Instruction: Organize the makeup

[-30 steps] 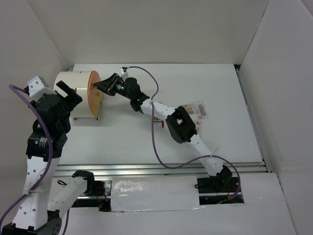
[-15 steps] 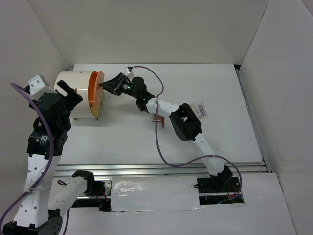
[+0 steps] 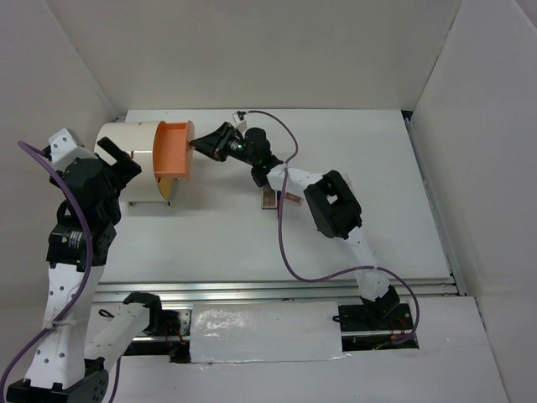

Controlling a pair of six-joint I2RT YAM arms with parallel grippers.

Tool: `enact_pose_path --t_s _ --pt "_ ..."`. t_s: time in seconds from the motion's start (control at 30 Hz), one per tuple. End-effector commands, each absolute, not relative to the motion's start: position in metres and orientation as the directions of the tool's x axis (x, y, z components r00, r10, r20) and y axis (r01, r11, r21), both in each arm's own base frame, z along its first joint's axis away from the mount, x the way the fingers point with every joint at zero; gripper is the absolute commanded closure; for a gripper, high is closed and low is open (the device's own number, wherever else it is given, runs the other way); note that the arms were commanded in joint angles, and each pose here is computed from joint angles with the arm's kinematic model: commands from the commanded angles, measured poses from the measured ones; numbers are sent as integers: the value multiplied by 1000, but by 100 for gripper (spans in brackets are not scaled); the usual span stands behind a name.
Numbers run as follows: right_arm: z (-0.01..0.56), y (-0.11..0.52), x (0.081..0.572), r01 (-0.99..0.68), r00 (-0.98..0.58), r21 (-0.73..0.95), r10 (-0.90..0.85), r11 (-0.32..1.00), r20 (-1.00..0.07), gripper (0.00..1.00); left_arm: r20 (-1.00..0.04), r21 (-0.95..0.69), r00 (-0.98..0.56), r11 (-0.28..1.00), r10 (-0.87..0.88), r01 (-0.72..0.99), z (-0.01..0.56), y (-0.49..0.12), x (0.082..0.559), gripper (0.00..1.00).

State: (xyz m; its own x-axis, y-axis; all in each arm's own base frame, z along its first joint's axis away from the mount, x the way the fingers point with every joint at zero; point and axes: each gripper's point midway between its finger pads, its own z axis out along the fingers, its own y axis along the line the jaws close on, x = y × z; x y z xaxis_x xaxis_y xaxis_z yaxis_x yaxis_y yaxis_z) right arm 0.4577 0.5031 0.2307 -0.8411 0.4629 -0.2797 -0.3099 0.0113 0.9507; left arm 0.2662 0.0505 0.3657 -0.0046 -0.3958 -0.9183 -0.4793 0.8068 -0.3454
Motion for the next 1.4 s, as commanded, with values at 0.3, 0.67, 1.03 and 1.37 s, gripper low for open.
enact_pose_path --t_s 0.3,0.67,1.03,1.37 --pt "287 482 448 -419 -805 907 475 -31 -356 17 -914 -376 38 805 -405 -459 375 51 271 0" --pt "302 397 436 -450 -739 893 563 -3 -370 0 -912 -381 35 814 -409 -438 378 47 270 1" --pt "276 225 373 -173 -506 645 495 744 -707 0 -916 -369 20 822 -401 -435 381 46 270 1" --pt "268 108 297 30 -408 379 358 925 -840 0 -922 -296 -89 835 -377 -464 335 47 252 1"
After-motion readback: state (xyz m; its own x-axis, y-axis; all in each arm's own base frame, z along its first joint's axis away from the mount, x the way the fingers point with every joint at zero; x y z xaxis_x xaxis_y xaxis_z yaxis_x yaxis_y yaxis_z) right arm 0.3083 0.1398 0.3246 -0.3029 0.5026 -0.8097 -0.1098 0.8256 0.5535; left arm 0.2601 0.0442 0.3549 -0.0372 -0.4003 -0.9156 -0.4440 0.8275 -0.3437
